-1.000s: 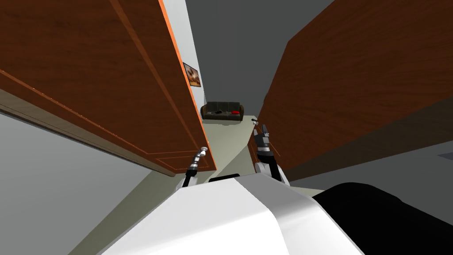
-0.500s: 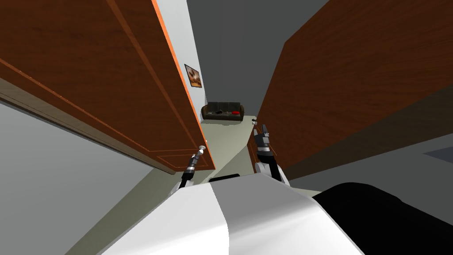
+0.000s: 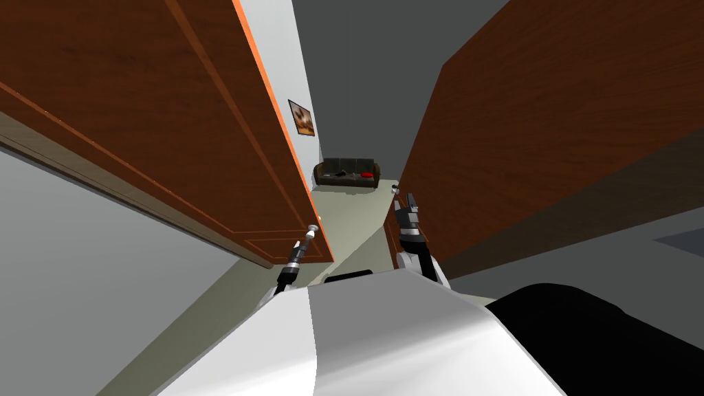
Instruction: Push the door open
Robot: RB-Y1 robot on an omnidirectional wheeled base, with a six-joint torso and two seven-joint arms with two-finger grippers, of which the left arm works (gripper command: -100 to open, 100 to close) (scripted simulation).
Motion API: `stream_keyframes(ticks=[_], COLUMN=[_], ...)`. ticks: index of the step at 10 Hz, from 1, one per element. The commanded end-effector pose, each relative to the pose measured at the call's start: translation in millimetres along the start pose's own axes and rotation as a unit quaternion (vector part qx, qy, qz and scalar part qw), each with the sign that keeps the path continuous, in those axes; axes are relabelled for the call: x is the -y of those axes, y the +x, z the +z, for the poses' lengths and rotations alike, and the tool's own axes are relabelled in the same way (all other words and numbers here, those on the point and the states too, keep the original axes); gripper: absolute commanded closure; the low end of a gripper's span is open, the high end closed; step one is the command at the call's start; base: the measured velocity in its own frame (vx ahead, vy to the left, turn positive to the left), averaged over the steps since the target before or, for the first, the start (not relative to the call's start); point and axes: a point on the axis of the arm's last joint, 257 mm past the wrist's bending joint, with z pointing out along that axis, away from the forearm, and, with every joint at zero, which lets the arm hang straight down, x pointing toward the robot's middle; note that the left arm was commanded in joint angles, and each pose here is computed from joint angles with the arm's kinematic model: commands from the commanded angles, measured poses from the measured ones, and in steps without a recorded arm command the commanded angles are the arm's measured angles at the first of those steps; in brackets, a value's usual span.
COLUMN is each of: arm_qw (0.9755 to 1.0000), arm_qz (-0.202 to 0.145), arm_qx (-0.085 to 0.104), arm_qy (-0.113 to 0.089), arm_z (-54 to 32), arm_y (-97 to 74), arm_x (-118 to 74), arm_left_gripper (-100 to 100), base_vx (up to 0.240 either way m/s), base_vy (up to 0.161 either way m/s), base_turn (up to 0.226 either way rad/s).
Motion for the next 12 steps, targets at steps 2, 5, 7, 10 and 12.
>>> stream_keyframes(ticks=[2,5,7,10,12], arm_qw=[0.9989,0.9949,0.9891,0.9788,0.9729], arm_qz=[0.046,0.100,0.146,0.202,0.229], arm_qx=[-0.005,-0.011,-0.018,-0.027,-0.032], arm_qy=[0.002,0.005,0.008,0.013,0.016], arm_z=[-7.8,-18.0,-27.7,-40.4,-46.9], arm_y=[-2.2,-4.6,-6.8,-9.4,-10.7], arm_x=[-6.4,-14.2,-21.3,-30.1,-34.5], arm_left_gripper=[-100,-100,-100,-100,-100], base_vx=[-0.030,-0.028,-0.031,-0.038,-0.030], base_vy=[-0.050,-0.053,-0.046,-0.067,-0.051], base_turn=[0.033,0.032,0.032,0.039,0.029])
